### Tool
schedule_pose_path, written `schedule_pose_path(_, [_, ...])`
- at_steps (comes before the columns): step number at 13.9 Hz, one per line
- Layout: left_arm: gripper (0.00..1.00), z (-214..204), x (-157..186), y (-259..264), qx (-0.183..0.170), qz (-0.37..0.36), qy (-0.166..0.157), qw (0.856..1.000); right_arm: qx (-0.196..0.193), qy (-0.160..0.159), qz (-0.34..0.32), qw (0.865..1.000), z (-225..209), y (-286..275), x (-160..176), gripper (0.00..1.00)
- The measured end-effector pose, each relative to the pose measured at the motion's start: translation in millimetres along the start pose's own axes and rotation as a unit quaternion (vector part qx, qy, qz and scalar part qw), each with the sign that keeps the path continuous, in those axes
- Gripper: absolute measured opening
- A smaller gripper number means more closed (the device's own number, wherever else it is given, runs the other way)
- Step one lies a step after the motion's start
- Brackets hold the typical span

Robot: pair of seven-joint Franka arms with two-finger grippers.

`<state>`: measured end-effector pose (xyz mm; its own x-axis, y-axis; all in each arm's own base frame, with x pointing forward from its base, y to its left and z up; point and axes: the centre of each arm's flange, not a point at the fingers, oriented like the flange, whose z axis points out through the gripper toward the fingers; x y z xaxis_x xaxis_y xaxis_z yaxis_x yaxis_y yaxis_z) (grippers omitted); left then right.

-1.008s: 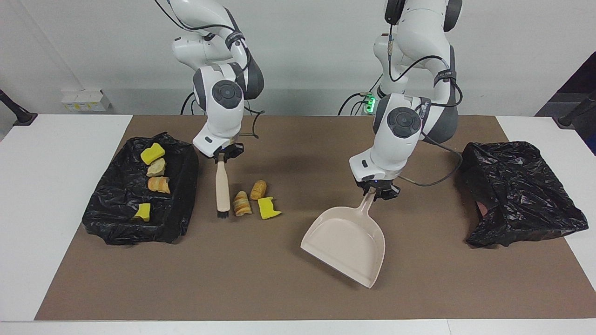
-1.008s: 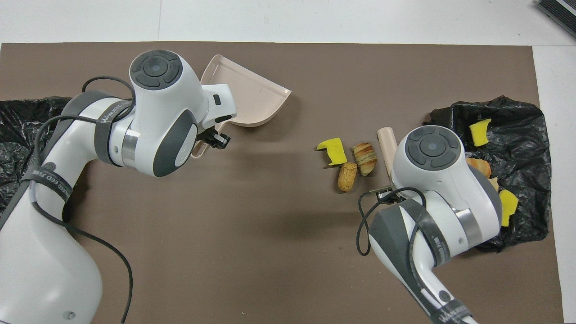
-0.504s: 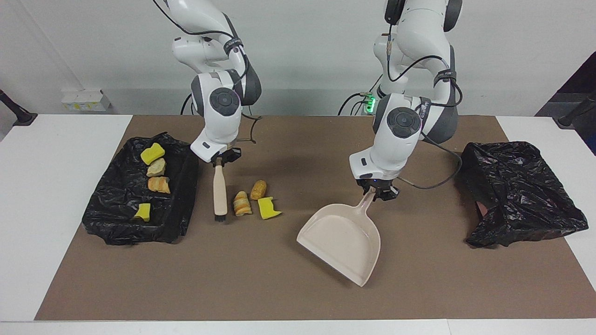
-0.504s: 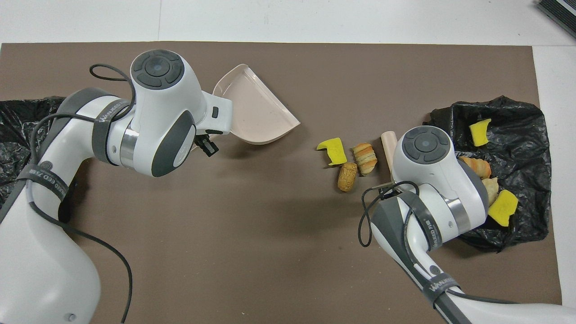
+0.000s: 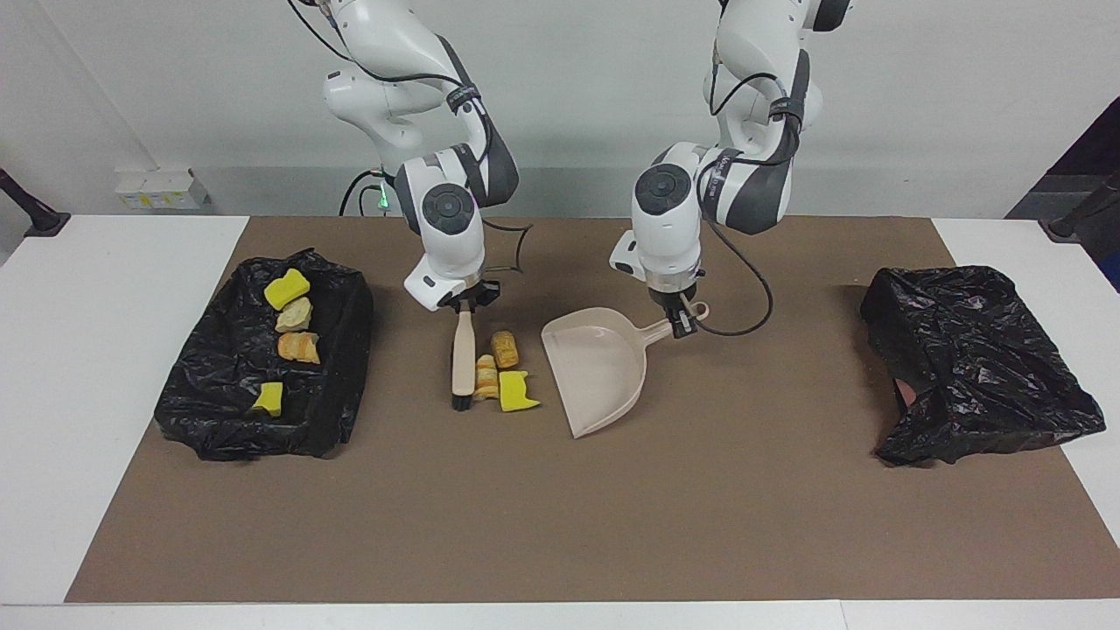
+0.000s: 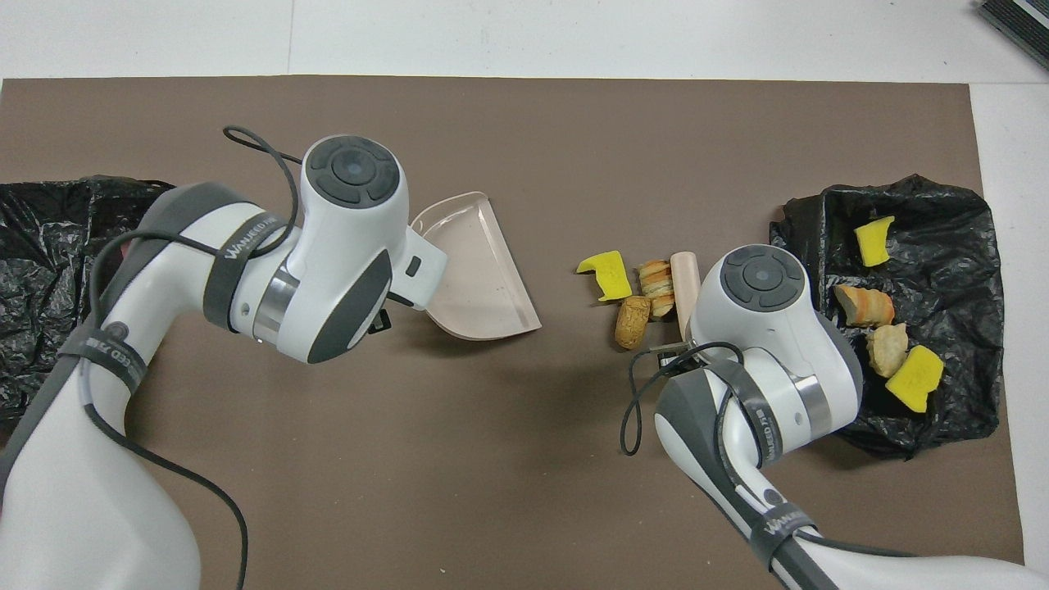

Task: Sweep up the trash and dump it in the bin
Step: 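Sweep the remaining pieces into the dustpan with the right gripper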

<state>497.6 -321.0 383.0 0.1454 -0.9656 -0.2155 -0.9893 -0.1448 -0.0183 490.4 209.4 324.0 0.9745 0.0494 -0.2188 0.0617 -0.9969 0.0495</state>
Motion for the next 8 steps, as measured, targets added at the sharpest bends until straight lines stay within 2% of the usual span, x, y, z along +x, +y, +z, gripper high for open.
schedule_pose_path(4, [0.31, 6, -5, 14, 0.005, -0.011, 0.008, 1.0, 0.032, 0.012, -0.015, 0.999, 6, -36, -4, 0.26])
schedule_pose_path(8, [0.31, 20, -11, 26, 0.018, -0.018, 0.028, 0.999, 0.112, 0.003, -0.011, 0.994, -9, -86, -11, 0.26])
